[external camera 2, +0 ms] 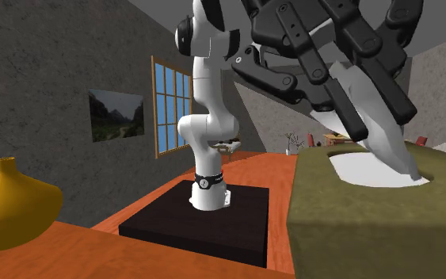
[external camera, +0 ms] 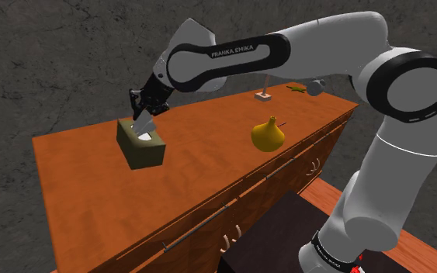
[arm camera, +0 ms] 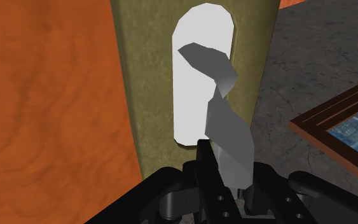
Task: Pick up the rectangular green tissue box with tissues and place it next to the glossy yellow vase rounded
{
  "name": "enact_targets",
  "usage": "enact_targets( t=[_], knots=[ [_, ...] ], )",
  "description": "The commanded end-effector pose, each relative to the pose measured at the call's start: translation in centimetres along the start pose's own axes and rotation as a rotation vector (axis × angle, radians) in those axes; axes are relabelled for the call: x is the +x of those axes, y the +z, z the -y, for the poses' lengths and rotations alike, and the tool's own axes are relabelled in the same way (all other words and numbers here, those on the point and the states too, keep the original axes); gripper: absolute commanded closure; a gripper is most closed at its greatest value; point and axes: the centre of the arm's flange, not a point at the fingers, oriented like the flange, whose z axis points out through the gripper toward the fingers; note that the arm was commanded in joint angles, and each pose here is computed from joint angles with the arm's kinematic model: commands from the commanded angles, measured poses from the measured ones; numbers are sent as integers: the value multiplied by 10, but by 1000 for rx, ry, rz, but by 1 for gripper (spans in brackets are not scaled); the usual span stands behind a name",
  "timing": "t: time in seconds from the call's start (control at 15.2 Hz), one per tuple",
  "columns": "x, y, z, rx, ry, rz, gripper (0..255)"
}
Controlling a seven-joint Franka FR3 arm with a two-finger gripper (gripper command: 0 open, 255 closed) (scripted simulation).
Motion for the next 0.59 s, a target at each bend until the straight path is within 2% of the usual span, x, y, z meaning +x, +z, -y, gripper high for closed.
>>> enact_targets(
  t=[0.0, 0.53],
  knots=[
    [4, -8, 5, 0, 0, 0, 255],
    [15, -44, 25, 0, 0, 0, 255]
  ],
)
